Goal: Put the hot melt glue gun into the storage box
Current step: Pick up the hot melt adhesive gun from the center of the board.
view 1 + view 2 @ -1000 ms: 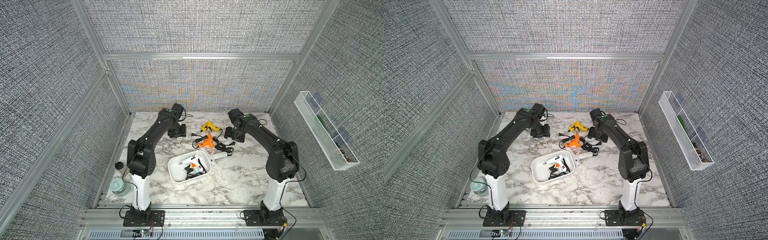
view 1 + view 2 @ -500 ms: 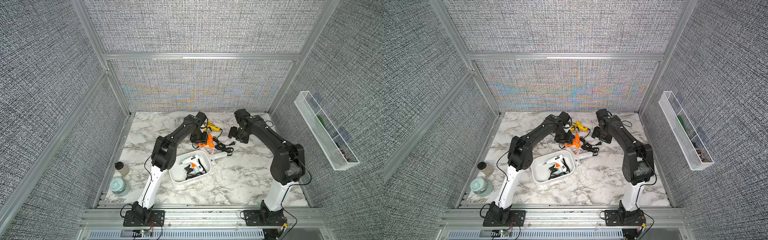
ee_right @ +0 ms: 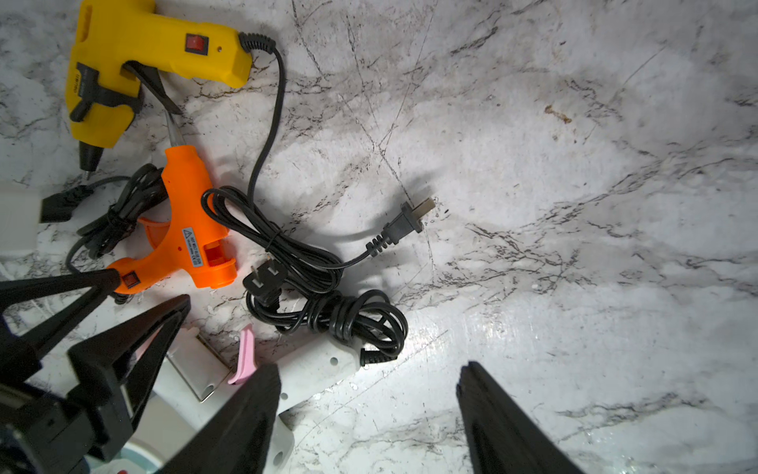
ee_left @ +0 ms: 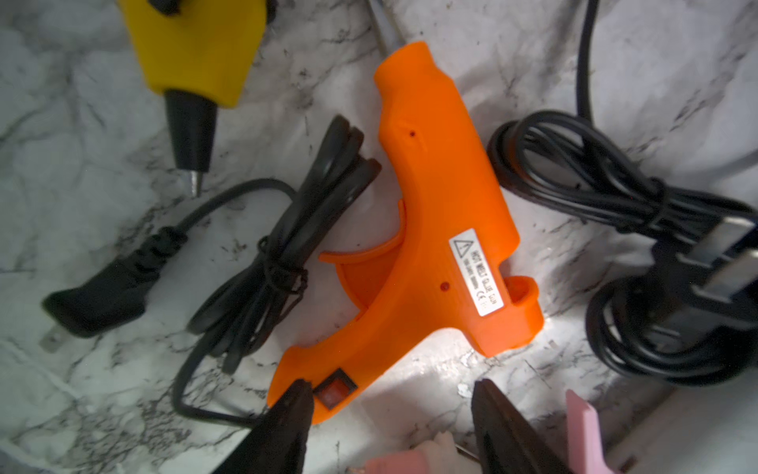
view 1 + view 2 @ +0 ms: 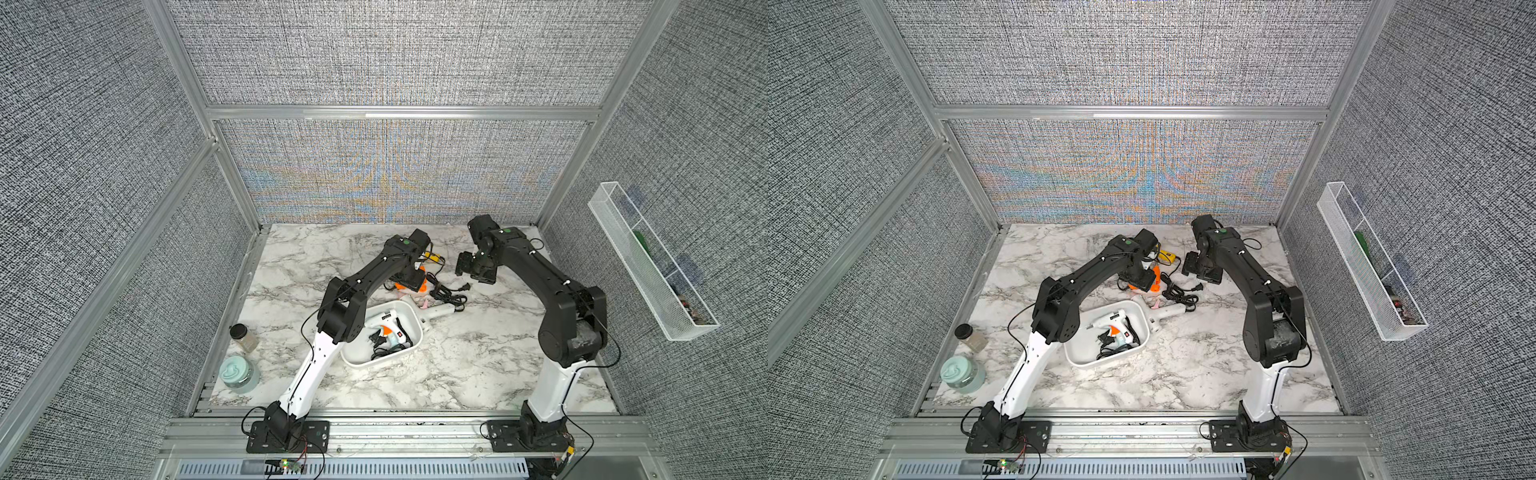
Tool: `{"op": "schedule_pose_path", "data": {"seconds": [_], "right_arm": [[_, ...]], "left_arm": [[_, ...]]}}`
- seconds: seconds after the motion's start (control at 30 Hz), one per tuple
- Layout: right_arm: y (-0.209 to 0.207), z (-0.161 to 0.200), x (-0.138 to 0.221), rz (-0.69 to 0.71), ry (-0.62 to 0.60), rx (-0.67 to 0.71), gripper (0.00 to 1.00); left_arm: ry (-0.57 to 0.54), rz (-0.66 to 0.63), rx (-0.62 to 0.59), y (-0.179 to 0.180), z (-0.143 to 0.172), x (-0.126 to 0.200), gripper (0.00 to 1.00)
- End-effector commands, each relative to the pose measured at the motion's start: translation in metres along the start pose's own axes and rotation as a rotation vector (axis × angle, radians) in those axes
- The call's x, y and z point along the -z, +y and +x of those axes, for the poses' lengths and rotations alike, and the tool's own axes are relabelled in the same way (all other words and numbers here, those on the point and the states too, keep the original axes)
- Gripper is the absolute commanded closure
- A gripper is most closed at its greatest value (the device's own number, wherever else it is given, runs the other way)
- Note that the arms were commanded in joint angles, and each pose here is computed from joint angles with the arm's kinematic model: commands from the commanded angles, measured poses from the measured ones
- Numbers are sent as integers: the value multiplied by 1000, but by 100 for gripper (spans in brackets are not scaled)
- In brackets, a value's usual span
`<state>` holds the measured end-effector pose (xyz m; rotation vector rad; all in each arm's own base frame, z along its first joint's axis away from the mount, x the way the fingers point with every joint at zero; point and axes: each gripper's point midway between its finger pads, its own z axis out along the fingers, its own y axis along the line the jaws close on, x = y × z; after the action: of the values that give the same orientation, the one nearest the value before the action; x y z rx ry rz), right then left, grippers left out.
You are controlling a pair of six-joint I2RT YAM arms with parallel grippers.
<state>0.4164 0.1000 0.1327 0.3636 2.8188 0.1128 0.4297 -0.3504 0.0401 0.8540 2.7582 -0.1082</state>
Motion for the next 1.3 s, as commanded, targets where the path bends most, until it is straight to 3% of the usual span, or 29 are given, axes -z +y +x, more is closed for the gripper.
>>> {"op": "schedule_pose_path", "data": {"seconds": [0.0, 0.23, 0.73, 0.9, 1.13, 1.27], "right_arm": [[-6, 3, 1, 22, 18, 20, 26], [-19, 1, 5, 41, 21, 11, 26], [-36, 4, 7, 67, 34, -5, 26], [-38, 5, 6, 67, 36, -10, 26], [-42, 9, 5, 62, 34, -30, 26], [-42, 11, 5, 54, 33, -41, 26]], "left_arm": [[-51, -51, -103, 4, -11, 11, 30], [-144, -7, -177, -11, -29, 23, 29], [-39, -10, -220, -5, -3, -29, 33], [20, -21, -248, -1, 15, -39, 46], [44, -80, -248, 10, 22, -29, 82], [4, -217, -205, 35, 11, 5, 82]]}}
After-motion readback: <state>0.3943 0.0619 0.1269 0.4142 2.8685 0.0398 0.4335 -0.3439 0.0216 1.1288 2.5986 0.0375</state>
